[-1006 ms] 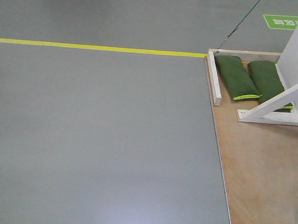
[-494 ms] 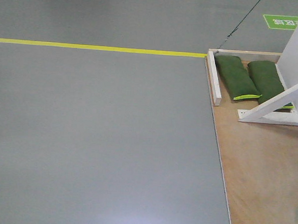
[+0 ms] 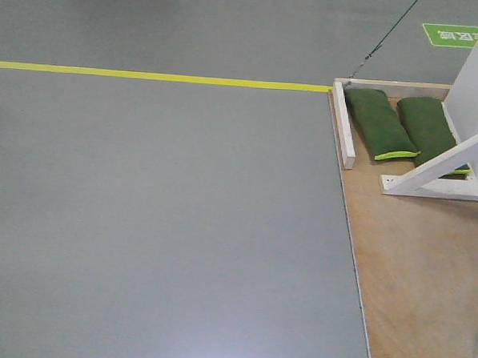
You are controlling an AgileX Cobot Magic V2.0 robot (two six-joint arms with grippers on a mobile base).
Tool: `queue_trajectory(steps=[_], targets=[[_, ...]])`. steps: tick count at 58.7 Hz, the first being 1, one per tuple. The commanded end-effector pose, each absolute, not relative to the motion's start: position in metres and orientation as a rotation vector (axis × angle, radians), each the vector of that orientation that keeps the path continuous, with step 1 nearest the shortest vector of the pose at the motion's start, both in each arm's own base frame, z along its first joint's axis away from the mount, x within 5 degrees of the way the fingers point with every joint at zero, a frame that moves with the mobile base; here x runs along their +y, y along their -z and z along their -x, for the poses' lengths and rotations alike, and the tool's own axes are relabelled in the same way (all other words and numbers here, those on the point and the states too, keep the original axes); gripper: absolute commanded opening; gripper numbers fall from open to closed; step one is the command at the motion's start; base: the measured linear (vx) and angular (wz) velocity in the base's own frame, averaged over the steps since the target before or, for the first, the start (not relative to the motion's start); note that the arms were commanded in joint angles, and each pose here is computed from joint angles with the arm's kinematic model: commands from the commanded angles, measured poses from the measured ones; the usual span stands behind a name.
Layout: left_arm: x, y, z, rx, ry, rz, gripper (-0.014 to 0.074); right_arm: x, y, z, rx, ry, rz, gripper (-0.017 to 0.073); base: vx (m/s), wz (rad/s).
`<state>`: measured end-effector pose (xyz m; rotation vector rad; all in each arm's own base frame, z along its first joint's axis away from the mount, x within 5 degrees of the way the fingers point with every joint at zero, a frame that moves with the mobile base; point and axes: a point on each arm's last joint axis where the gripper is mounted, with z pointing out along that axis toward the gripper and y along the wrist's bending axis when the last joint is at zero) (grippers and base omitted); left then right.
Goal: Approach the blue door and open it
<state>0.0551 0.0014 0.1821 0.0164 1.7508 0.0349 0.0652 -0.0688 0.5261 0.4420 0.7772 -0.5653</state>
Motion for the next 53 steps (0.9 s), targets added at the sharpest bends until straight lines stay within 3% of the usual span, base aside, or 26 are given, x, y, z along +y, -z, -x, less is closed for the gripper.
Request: queue_trajectory(steps=[1, 8, 23, 36, 53], targets=[[0.000, -0.199, -0.054, 1.636, -0.021, -0.019, 0.0073, -0.078, -0.537, -0.051, 0.677, 0.736, -0.473, 0.0012, 0.00, 0.00], [0.000, -0.199, -0.054, 1.636, -0.021, -0.019, 0.0073, -0.107, -0.534, -0.038, 0.633, 0.961, -0.572, 0.0012, 0.00, 0.00], [0.000, -0.199, -0.054, 1.636, -0.021, -0.019, 0.0073, -0.179, -0.516, -0.019, 0.605, 1.192, -0.711, 0.0012, 0.00, 0.00], [0.000, -0.199, -0.054, 1.636, -0.021, -0.019, 0.0073, -0.244, -0.503, -0.002, 0.618, 1.280, -0.799, 0.0012, 0.00, 0.00], [0.000, -0.199, -0.054, 1.636, -0.021, -0.019, 0.0073, -0.324, -0.514, 0.003, 0.616, 1.305, -0.810, 0.0012, 0.00, 0.00]])
